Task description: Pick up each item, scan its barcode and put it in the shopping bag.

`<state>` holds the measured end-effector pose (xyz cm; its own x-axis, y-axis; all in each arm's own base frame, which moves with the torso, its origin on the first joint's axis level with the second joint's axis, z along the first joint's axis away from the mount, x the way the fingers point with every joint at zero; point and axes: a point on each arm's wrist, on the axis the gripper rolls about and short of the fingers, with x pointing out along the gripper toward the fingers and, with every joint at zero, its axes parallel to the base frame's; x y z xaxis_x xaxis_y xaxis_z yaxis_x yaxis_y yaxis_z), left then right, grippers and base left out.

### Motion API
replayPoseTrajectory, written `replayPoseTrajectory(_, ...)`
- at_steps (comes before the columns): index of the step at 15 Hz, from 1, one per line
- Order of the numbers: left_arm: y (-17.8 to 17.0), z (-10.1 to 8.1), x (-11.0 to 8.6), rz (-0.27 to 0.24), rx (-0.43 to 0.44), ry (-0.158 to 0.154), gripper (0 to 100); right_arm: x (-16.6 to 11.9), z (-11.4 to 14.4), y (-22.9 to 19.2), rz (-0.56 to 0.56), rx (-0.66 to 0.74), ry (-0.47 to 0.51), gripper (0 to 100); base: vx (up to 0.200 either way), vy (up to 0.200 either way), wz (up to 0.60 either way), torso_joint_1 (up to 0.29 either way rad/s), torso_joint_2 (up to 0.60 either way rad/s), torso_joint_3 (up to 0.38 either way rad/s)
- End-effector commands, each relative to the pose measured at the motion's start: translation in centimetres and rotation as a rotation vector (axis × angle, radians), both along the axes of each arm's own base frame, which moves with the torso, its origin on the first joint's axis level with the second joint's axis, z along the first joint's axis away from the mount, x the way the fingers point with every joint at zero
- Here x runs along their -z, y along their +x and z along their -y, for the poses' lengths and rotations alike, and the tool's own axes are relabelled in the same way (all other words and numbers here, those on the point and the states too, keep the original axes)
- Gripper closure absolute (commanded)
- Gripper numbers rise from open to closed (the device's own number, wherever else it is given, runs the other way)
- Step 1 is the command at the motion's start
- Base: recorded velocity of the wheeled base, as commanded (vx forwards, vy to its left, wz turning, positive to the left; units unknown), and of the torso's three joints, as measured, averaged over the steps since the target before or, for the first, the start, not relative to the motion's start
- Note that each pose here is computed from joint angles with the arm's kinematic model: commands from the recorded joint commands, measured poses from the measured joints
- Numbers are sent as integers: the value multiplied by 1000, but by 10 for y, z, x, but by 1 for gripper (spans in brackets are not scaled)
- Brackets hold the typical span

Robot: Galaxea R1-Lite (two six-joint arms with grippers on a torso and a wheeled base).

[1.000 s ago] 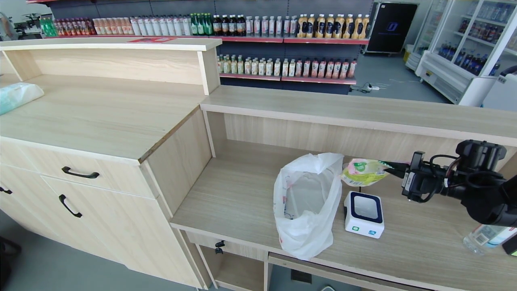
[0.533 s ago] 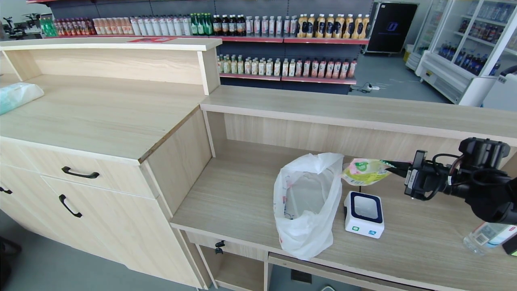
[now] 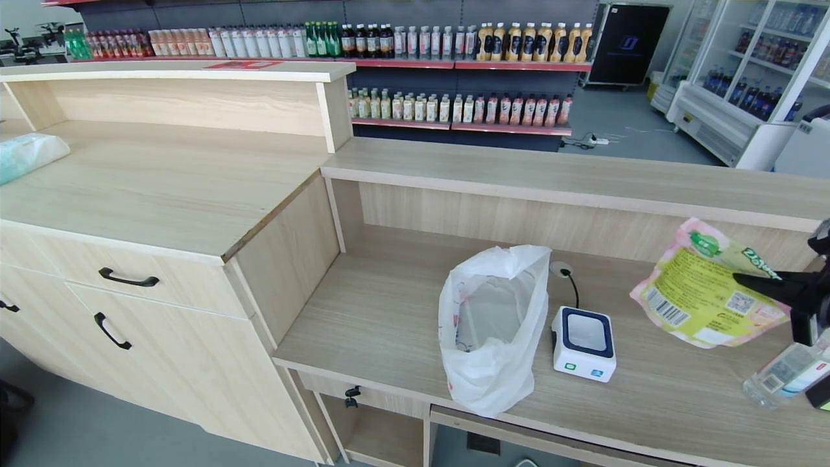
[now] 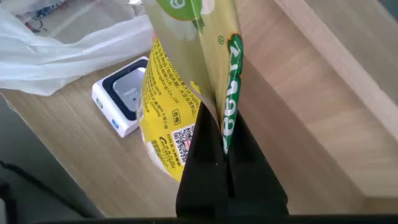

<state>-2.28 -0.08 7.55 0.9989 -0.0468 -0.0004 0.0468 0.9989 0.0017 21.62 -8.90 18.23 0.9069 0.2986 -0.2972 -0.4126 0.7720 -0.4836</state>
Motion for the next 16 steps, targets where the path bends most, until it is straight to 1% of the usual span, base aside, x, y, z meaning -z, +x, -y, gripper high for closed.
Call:
replayPoseTrajectory(1, 0, 0, 0, -1, 1, 0, 0, -8, -3, -38, -1, 128, 67, 100, 0, 0, 0, 0, 0, 0)
replayPoseTrajectory(3, 0, 0, 0, -1, -1, 0, 0, -9, -11, -53, -33, 189, 234, 100, 0, 0, 0, 0, 0, 0)
replayPoseTrajectory(4, 0, 0, 0, -1, 1, 0, 0, -9, -14, -58, -41, 199, 268, 100, 0, 0, 0, 0, 0, 0)
replayPoseTrajectory(5, 0, 0, 0, -1, 1, 0, 0, -10, -17, -63, -50, 214, 279, 100, 0, 0, 0, 0, 0, 0)
replayPoseTrajectory(7, 0, 0, 0, -1, 1, 0, 0, -10, -19, -70, -75, 321, 272, 100, 0, 0, 0, 0, 0, 0)
replayPoseTrajectory(8, 0, 0, 0, -1, 1, 0, 0, -11, -19, -69, -78, 342, 271, 100, 0, 0, 0, 0, 0, 0)
replayPoseTrajectory(9, 0, 0, 0, -1, 1, 0, 0, -12, -21, -68, -81, 339, 293, 100, 0, 0, 0, 0, 0, 0)
replayPoseTrajectory(11, 0, 0, 0, -1, 1, 0, 0, -21, -28, -66, -62, 309, 329, 100, 0, 0, 600, 5, 5, 5)
replayPoseTrajectory(12, 0, 0, 0, -1, 1, 0, 0, -26, -31, -65, -50, 321, 348, 100, 0, 0, 600, -2, 7, 2)
replayPoseTrajectory(14, 0, 0, 0, -1, 1, 0, 0, -34, -45, -56, -51, 346, 409, 100, 0, 0, 600, 2, 0, 0)
replayPoseTrajectory(16, 0, 0, 0, -1, 1, 0, 0, -33, -53, -42, -71, 389, 425, 100, 0, 0, 600, 5, 0, 0)
